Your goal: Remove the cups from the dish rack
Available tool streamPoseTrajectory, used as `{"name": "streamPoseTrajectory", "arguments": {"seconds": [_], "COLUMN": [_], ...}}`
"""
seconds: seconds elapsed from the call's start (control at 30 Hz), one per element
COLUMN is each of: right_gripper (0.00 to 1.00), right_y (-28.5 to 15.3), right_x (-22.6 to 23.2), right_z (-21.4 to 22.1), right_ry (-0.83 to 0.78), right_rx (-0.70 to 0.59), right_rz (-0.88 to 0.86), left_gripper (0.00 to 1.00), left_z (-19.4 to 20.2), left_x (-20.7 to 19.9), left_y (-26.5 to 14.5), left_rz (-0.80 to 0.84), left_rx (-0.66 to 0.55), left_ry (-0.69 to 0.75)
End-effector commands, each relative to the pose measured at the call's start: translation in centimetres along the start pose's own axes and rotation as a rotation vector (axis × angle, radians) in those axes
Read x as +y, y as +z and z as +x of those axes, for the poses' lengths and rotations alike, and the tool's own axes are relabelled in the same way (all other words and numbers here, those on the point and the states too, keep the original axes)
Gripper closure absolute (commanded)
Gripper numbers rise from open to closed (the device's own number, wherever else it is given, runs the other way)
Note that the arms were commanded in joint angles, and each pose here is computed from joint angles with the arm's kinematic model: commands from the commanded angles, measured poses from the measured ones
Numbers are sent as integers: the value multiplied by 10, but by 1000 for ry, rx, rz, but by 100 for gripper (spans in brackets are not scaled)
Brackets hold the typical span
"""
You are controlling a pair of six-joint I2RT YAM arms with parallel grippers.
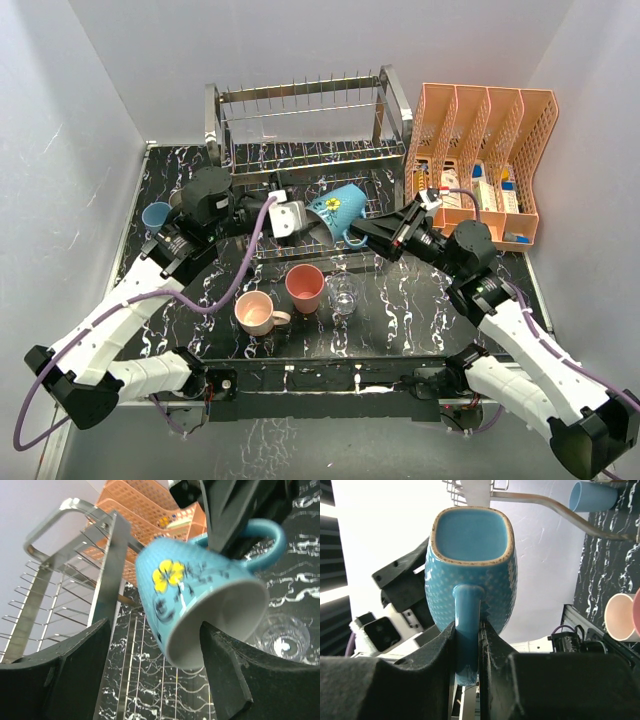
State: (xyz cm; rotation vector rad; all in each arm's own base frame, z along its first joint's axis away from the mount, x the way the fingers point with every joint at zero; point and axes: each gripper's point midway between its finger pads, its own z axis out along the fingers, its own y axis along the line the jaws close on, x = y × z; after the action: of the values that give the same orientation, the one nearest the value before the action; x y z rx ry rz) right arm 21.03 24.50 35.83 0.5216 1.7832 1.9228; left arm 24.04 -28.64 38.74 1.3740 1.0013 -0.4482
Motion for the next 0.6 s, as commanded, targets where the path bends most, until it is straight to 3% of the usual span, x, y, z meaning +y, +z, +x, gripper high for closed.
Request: {"name": "streamPoseTrajectory", "arguments": {"seconds": [0.0, 0.23, 0.57], "right_gripper": [92, 92, 92], "right_y": [-19, -19, -13], "right_x": [55, 47, 43], "right_z": [10, 12, 16], "right_ry": [-45, -26, -18], "right_rx": [1, 21, 64], "right_rz": [-205, -188, -186], "left_gripper": [30, 33, 48], "left_z": [14, 12, 8], "left_x": [-17, -16, -33], "left_y": [-2, 2, 31], "left_rz": [77, 66, 115], "left_rx": [31, 21, 18], "left_ry": [117, 103, 3]}}
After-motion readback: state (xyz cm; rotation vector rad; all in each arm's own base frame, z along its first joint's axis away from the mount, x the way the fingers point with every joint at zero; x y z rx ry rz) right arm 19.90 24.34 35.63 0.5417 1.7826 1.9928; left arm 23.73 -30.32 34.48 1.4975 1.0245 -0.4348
